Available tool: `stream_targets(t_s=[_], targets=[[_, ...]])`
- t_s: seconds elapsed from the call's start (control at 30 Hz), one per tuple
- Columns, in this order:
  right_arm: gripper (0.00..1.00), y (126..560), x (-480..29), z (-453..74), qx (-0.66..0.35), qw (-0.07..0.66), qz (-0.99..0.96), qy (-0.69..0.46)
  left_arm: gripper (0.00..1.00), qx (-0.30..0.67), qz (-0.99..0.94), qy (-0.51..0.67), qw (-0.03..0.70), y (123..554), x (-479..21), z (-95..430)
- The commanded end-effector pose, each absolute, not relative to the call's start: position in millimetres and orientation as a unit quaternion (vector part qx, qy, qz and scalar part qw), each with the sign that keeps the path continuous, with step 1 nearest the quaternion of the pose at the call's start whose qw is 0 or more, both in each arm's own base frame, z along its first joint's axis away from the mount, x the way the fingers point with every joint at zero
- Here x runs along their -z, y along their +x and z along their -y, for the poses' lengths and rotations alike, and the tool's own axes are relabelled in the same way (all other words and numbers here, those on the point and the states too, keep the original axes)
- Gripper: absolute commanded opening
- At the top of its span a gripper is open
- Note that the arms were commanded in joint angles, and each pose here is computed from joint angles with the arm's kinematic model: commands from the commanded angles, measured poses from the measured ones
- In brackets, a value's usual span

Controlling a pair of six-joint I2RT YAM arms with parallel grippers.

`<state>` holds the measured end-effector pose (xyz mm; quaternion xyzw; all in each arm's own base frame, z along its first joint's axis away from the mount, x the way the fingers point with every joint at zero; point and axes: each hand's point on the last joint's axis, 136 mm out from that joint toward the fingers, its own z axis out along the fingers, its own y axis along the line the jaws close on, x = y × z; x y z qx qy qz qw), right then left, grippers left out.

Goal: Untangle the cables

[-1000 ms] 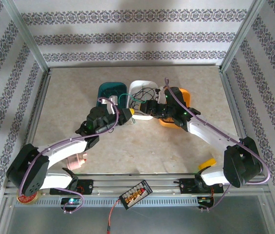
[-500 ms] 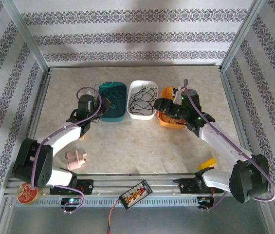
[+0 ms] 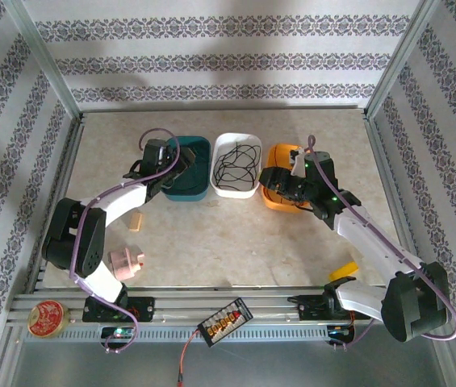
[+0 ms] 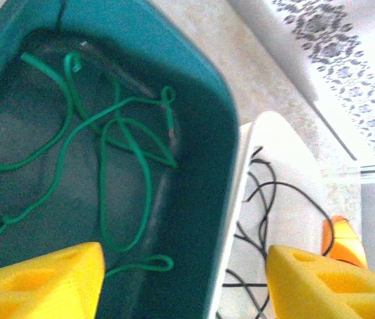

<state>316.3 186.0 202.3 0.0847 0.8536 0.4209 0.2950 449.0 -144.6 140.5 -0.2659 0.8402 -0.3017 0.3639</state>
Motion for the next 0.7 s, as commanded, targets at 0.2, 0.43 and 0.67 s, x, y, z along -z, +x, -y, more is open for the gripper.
stream_targets(t_s=[0.2,0.43,0.67], targets=[[0.56,321.2,-199.9,-126.4,-0.375,0.339,-0.851,0.146,0.79,0.221,-0.823,-0.223,0.474,402.6,-204.5,105.4],[0.98,315.0,-208.9,-30.4,-0.155,0.517,-0.829,0.146,0.99,-0.032,-0.823,-0.262,0.503,294.8,-175.5,-3.9],[0.98,306.9,-192.5,19.4,0.032,0.639,-0.758,0.123,0.99,-0.191,-0.778,-0.297,0.519,233.6,-162.5,-67.4]])
